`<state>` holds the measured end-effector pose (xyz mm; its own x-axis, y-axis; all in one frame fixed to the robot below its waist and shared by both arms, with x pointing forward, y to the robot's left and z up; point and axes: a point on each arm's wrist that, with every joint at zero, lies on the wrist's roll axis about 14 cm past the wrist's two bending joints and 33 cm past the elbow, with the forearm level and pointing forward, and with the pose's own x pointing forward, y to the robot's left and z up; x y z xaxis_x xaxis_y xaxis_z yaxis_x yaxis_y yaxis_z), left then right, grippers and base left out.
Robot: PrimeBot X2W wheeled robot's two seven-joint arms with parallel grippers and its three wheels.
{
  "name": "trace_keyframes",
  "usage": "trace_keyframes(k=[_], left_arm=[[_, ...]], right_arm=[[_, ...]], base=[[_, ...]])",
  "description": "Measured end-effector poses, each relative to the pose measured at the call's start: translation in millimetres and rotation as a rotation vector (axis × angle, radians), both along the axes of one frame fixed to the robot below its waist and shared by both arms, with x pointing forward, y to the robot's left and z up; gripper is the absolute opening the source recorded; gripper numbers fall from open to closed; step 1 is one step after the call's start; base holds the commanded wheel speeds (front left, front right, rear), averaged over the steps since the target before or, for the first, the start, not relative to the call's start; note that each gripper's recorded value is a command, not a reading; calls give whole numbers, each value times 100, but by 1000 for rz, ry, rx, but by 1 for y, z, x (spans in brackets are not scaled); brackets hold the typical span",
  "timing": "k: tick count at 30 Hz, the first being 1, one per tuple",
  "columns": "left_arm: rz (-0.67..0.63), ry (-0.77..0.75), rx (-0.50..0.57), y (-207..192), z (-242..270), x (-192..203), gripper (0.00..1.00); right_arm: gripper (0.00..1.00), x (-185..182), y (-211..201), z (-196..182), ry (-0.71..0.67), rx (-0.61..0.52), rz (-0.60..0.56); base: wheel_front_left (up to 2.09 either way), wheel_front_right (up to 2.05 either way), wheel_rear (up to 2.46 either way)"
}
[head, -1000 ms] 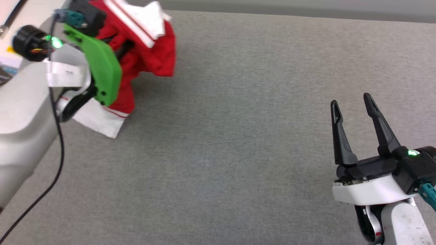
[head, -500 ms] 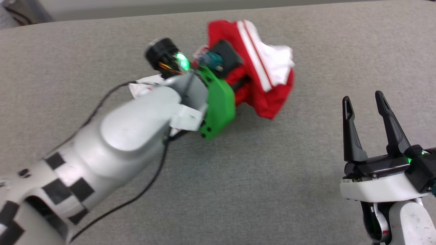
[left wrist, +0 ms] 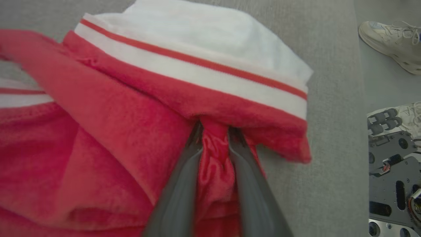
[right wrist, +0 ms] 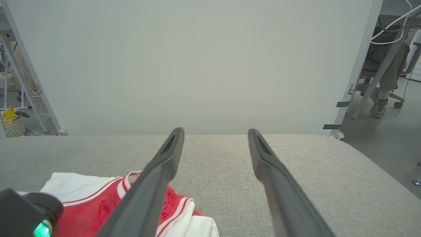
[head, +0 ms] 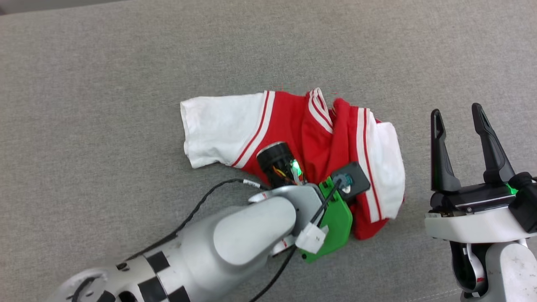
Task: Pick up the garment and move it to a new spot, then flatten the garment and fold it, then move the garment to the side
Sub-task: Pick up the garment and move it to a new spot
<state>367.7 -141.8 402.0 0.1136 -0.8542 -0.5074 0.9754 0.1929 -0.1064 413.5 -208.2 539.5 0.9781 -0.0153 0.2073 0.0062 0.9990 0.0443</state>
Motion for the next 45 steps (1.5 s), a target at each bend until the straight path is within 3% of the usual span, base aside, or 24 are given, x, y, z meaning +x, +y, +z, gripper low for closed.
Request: trace_keyframes(k=[5,6,7,15,18,21,30,39,45], left_arm=[[-9,-1,-2,-2,-9,-6,0],[-3,-2,-15,-2,-8,-5,41],[4,-8,-34,-3,-6,-4,100],[100,-144,-277,-7,53,25,100],[186,-224,-395,1,89,43,100],[289,-302,-448,18,116,61,100],[724,-492,-536,130,171,98,100],[1093,-613,-518,248,175,78,100],[1246,-647,-446,300,157,50,100]], right_arm=[[100,1,-3,-5,16,-3,-10],[100,1,-4,-6,16,-3,-12],[100,1,-4,-6,17,-2,-11],[100,-3,7,2,-3,4,21],[100,-7,13,4,-6,7,36],[100,-11,20,6,-11,15,56],[100,-20,41,14,-31,13,118],[100,-28,52,25,-61,4,152],[100,-32,58,30,-77,3,170]], base=[[0,0,0],[0,0,0],[0,0,0],[0,0,0],[0,0,0],[0,0,0],[0,0,0],[0,0,0],[0,0,0]])
